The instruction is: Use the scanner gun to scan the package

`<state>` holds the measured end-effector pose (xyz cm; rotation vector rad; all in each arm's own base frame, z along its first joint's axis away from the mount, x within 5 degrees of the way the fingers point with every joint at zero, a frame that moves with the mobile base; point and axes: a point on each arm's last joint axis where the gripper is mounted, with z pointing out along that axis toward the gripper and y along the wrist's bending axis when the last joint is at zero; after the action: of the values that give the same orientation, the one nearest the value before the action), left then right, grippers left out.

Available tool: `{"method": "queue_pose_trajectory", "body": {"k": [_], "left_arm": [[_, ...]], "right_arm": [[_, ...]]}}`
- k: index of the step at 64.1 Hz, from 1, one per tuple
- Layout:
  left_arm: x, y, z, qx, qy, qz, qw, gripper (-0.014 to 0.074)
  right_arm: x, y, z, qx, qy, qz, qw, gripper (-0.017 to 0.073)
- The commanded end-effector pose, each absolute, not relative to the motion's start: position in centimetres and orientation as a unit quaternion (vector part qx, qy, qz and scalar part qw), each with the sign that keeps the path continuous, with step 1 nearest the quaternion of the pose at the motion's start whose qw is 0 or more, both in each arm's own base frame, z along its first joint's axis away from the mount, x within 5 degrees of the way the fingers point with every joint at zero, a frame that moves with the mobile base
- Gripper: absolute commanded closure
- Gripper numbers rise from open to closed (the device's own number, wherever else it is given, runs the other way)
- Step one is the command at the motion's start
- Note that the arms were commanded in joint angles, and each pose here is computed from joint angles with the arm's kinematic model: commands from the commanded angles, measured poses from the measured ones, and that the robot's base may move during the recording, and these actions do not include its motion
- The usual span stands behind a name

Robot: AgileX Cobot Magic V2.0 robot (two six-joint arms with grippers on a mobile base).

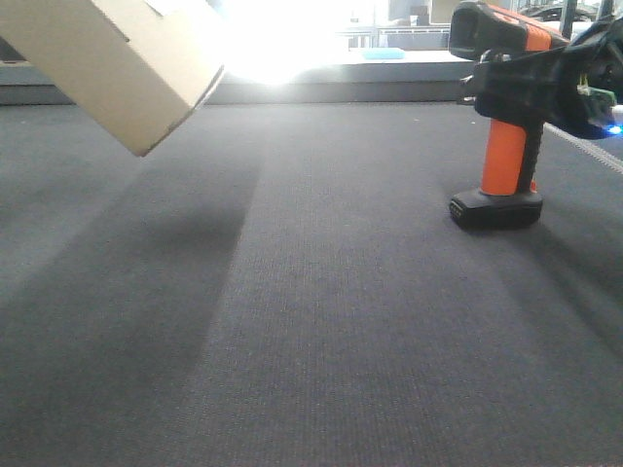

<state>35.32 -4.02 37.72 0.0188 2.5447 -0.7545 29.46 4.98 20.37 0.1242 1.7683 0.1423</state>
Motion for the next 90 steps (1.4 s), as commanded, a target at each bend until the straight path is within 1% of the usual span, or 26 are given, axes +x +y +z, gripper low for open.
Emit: {"method": "queue_pose_trajectory", "body": {"k": [1, 19, 29, 34, 37, 40, 41, 42, 43, 44, 50, 54, 55, 59, 66, 75, 80, 90], "left_arm": [[35.1, -4.3, 38.5, 0.009, 0.924, -0.285, 0.256, 0.0704], [35.1, -4.3, 38.5, 0.009, 0.924, -0.285, 0.256, 0.0704], [35.1, -4.3, 38.5, 0.009, 0.924, -0.284, 0.256, 0.0704], [35.1, -4.3, 38.5, 0.009, 0.924, -0.284, 0.257, 0.0704], [35.1, -4.3, 38.5, 0.008, 0.923, -0.284, 0.259, 0.0704], [35.2, -4.3, 38.5, 0.008, 0.923, -0.284, 0.26, 0.0704], [35.2, -4.3, 38.5, 0.008, 0.923, -0.284, 0.26, 0.0704], [35.2, -4.3, 38.5, 0.008, 0.923, -0.284, 0.26, 0.0704], [35.2, -4.3, 38.5, 0.008, 0.923, -0.284, 0.26, 0.0704], [35.2, -4.3, 38.5, 0.008, 0.923, -0.284, 0.26, 0.0704], [35.2, -4.3, 38.5, 0.008, 0.923, -0.284, 0.26, 0.0704], [35.2, -4.3, 38.5, 0.008, 0.923, -0.284, 0.26, 0.0704], [35.2, -4.3, 38.5, 0.008, 0.923, -0.284, 0.26, 0.0704], [35.2, -4.3, 38.5, 0.008, 0.923, -0.284, 0.26, 0.0704], [35.1, -4.3, 38.5, 0.009, 0.924, -0.284, 0.256, 0.0704], [35.0, -4.3, 38.5, 0.011, 0.925, -0.285, 0.252, 0.0704], [35.0, -4.3, 38.5, 0.011, 0.925, -0.285, 0.252, 0.0704], [35.0, -4.3, 38.5, 0.011, 0.925, -0.285, 0.252, 0.0704]], "right_arm": [[30.1, 5.1, 20.7, 0.061, 0.764, 0.063, 0.639, -0.0001], [31.3, 5.4, 20.5, 0.066, 0.767, 0.064, 0.635, -0.0001], [31.5, 5.2, 19.9, 0.081, 0.773, 0.062, 0.626, 0.0001], [31.5, 5.0, 19.9, 0.095, 0.77, 0.061, 0.628, 0.0033], [31.5, 4.9, 20.0, 0.103, 0.768, 0.06, 0.629, 0.01], [31.5, 4.9, 20.0, 0.105, 0.767, 0.06, 0.631, 0.0187], [31.5, 4.9, 20.0, 0.105, 0.767, 0.06, 0.631, 0.0221], [31.5, 4.9, 20.0, 0.105, 0.767, 0.06, 0.631, 0.0275], [31.5, 4.9, 20.0, 0.105, 0.767, 0.06, 0.631, 0.0294], [31.5, 4.9, 20.0, 0.105, 0.767, 0.06, 0.631, 0.0352], [31.5, 4.9, 20.0, 0.105, 0.767, 0.06, 0.631, 0.0582], [31.5, 4.9, 20.1, 0.105, 0.766, 0.06, 0.632, 0.0716], [31.5, 4.9, 20.1, 0.105, 0.765, 0.06, 0.632, 0.0727], [31.5, 4.9, 20.4, 0.106, 0.759, 0.06, 0.639, 0.0713], [31.2, 4.8, 21.5, 0.108, 0.747, 0.065, 0.653, 0.0713], [30.5, 4.6, 24.1, 0.098, 0.721, 0.064, 0.683, 0.0713], [30.2, 4.6, 25.7, 0.077, 0.714, 0.053, 0.694, 0.0713], [30.3, 5.1, 28.9, -0.005, 0.719, 0.008, 0.695, 0.0713]]}}
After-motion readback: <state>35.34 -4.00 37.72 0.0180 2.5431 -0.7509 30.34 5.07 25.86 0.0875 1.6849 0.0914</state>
